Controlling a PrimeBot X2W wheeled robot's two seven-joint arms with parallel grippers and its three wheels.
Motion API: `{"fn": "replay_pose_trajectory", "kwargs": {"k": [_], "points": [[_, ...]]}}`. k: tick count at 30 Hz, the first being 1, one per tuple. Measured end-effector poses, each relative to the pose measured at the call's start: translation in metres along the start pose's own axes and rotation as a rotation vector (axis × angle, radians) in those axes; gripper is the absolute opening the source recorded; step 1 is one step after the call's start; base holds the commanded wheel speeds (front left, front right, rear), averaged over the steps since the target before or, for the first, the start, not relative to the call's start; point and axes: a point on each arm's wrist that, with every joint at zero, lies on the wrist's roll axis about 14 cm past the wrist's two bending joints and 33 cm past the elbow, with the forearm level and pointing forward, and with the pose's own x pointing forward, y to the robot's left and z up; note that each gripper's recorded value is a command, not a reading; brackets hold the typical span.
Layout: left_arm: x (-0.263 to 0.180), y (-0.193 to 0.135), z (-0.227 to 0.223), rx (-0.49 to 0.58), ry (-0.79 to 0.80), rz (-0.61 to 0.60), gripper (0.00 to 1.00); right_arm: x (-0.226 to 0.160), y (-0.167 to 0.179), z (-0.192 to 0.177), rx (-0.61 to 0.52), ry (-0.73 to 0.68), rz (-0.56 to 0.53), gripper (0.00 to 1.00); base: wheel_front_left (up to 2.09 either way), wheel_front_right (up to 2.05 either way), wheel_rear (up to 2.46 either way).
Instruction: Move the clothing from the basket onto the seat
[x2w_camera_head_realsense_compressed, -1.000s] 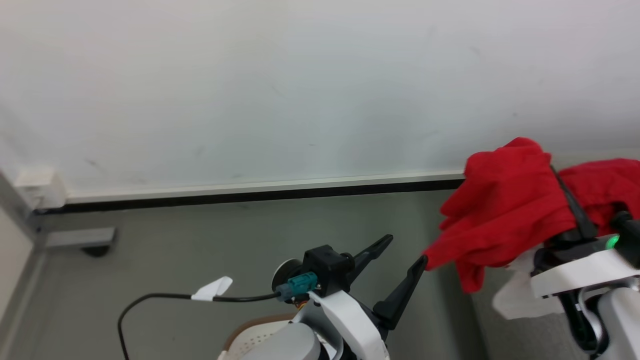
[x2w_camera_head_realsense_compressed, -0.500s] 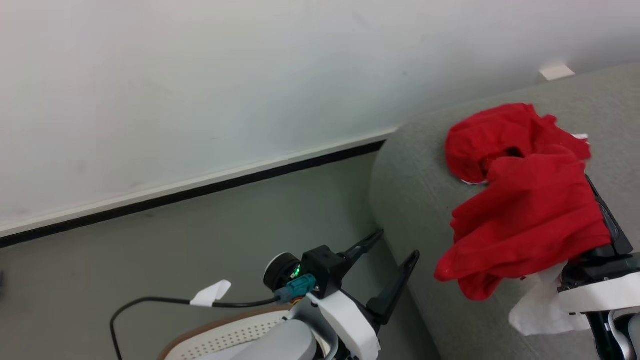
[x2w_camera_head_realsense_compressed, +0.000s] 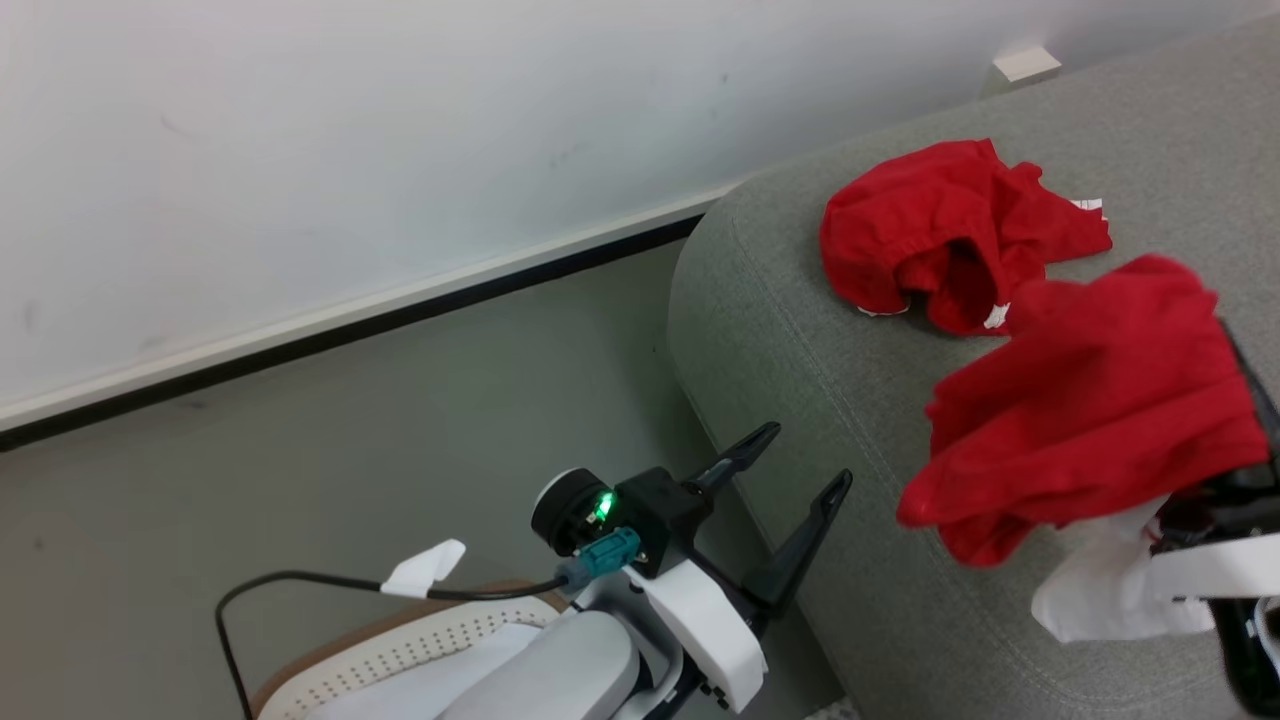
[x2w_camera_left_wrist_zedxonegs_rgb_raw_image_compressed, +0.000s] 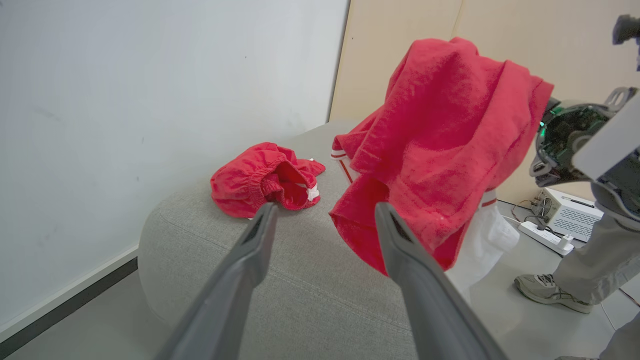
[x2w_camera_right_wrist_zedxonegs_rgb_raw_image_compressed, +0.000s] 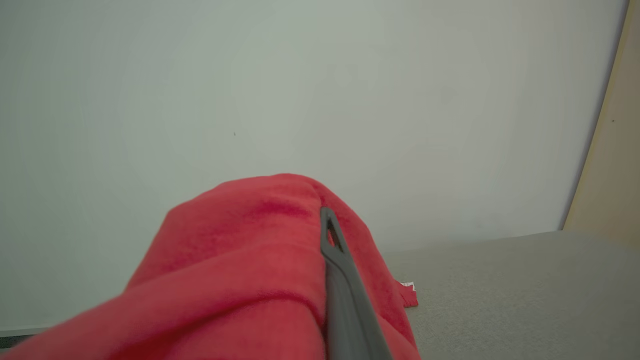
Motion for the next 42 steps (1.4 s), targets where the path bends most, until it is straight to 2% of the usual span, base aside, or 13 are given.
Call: {"fn": "replay_pose_trajectory", "kwargs": {"k": [7, 15, 17, 20, 24, 30, 32, 33, 36, 38, 39, 40, 42], "points": [[0.005, 0.012, -0.007, -0.015, -0.014, -0.013, 1.0, 0.034, -0.022, 0.011, -0.091, 0.01, -0.01, 0.0, 0.0, 0.0, 0.0], [-0.002, 0.059, -0.033, -0.049, -0.007, 0.046, 1.0, 0.085, -0.071, 0.005, -0.203, 0.057, -0.093, 0.0, 0.0, 0.0, 0.0], [-0.007, 0.072, -0.042, -0.062, 0.001, 0.073, 1.0, 0.093, -0.091, -0.007, -0.262, 0.114, -0.133, 0.0, 0.0, 0.0, 0.0], [-0.014, 0.09, -0.054, -0.081, 0.011, 0.112, 1.0, 0.105, -0.108, -0.031, -0.27, 0.183, -0.179, 0.0, 0.0, 0.0, 0.0], [-0.028, 0.115, -0.072, -0.094, 0.038, 0.177, 1.0, 0.118, -0.114, -0.073, -0.297, 0.301, -0.187, 0.0, 0.0, 0.0, 0.0], [-0.042, 0.144, -0.095, -0.122, 0.064, 0.247, 1.0, 0.113, -0.113, -0.158, -0.337, 0.585, -0.175, 0.0, 0.0, 0.0, 0.0], [-0.046, 0.149, -0.102, -0.13, 0.073, 0.263, 1.0, 0.098, -0.113, -0.191, -0.344, 0.742, -0.172, 0.07, 0.0, 0.0, 0.0], [-0.049, 0.151, -0.104, -0.133, 0.078, 0.271, 1.0, 0.087, -0.109, -0.21, -0.341, 0.835, -0.162, 0.14, 0.0, 0.0, 0.0], [-0.053, 0.155, -0.107, -0.135, 0.085, 0.288, 1.0, 0.076, -0.097, -0.233, -0.318, 0.955, -0.137, 0.15, 0.0, 0.0, 0.0], [-0.053, 0.156, -0.102, -0.126, 0.077, 0.292, 1.0, 0.081, -0.096, -0.227, -0.31, 0.958, -0.132, 0.48, 0.0, 0.0, 0.0], [-0.053, 0.156, -0.1, -0.123, 0.073, 0.294, 1.0, 0.081, -0.097, -0.225, -0.308, 0.961, -0.131, 0.95, 0.0, 0.0, 0.0], [-0.053, 0.156, -0.098, -0.118, 0.071, 0.297, 1.0, 0.08, -0.097, -0.223, -0.307, 0.964, -0.129, 1.0, 0.0, 0.0, 0.0], [-0.053, 0.157, -0.09, -0.115, 0.058, 0.308, 1.0, 0.079, -0.097, -0.217, -0.305, 0.965, -0.12, 1.0, 0.0, 0.0, 0.0]]}}
